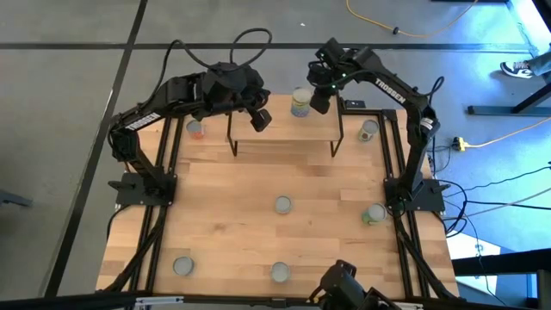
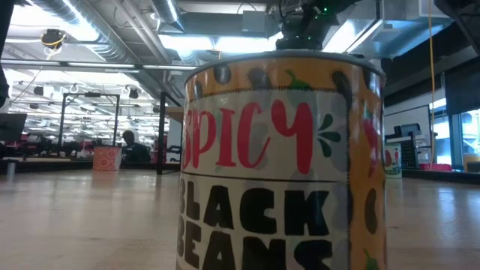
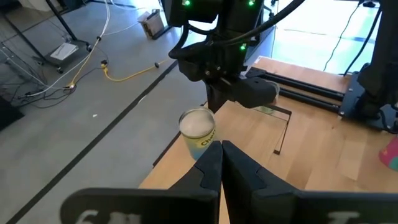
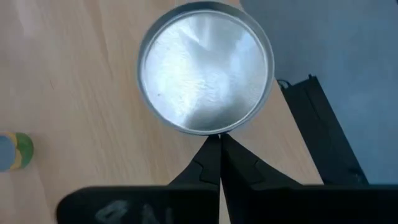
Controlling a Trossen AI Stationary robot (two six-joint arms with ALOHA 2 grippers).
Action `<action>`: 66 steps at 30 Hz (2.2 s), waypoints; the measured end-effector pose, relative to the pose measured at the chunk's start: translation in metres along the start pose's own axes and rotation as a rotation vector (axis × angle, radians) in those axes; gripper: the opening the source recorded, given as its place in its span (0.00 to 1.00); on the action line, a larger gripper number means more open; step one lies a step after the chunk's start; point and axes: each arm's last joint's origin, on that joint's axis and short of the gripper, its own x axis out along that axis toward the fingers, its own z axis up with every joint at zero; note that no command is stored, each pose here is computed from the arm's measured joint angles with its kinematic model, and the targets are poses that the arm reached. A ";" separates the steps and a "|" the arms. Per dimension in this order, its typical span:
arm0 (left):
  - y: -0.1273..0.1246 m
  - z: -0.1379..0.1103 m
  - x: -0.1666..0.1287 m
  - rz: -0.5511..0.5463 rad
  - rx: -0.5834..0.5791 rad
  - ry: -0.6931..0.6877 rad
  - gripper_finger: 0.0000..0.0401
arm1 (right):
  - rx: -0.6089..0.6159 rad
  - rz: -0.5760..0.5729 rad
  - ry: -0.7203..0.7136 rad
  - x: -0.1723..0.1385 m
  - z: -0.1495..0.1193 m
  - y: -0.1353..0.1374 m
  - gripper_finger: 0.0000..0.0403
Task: Pick and place cans onto a shelf
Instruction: Put the canned cherries on the shelf, then put the canned mixed veggies on the shelf
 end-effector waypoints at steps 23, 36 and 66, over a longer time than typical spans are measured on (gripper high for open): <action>0.001 0.000 0.000 0.019 0.000 -0.001 0.00 | -0.050 0.046 -0.135 0.030 0.025 0.010 0.01; 0.001 0.000 0.000 0.020 0.000 -0.002 0.00 | -0.050 0.096 -0.211 0.032 0.032 0.012 0.01; 0.001 0.000 0.001 0.020 0.001 0.000 0.00 | -0.220 0.090 -0.246 -0.037 0.018 0.051 0.01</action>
